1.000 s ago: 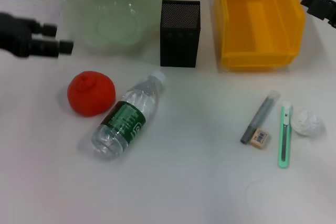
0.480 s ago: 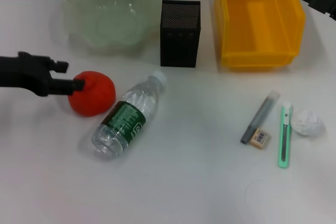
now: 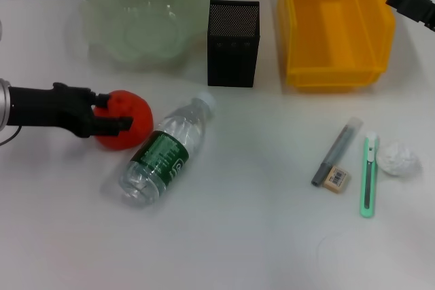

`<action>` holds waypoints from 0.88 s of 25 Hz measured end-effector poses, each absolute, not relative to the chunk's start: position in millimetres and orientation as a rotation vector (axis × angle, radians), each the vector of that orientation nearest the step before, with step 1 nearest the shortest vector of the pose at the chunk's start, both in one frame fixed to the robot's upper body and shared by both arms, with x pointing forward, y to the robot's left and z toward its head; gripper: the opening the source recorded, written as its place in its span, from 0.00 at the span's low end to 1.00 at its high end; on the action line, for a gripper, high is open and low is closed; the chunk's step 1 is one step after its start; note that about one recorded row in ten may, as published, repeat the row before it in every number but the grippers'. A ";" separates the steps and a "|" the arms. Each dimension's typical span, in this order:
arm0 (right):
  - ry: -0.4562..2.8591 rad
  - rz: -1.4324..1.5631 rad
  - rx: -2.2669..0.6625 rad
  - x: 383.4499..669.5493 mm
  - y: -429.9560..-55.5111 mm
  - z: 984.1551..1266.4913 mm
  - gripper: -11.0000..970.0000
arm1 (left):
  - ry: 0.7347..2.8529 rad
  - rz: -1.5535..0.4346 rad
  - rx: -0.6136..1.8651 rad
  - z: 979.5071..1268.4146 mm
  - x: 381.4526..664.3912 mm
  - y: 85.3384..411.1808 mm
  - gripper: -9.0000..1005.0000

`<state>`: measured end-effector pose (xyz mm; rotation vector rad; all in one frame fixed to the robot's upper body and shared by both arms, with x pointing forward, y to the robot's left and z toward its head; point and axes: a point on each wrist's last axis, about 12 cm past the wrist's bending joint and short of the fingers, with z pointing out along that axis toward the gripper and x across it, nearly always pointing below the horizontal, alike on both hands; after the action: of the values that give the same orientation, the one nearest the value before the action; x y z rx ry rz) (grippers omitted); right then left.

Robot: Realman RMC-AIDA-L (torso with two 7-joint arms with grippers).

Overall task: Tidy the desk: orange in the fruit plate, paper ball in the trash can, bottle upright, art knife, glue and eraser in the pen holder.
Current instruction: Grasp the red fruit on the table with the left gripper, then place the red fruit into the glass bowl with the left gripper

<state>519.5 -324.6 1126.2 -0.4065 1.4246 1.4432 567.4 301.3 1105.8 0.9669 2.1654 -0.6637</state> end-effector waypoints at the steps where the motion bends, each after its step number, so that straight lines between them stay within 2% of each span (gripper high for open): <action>1: 1.425 1.446 -0.405 519.1 -324.1 1125.7 0.69 | 2.140 -0.669 0.962 1107.4 568.5 300.0 0.68; 15: 1.429 1.452 -0.399 516.9 -322.3 1122.9 0.69 | 2.157 -0.645 0.967 1101.2 569.9 296.1 0.68; 22: 1.426 1.457 -0.397 515.0 -322.8 1122.3 0.69 | 2.158 -0.645 0.964 1101.5 570.5 295.6 0.47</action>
<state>515.0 -322.8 1122.3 -0.3974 1.4264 1.4567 570.5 295.6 1101.5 0.9644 2.1583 -0.6451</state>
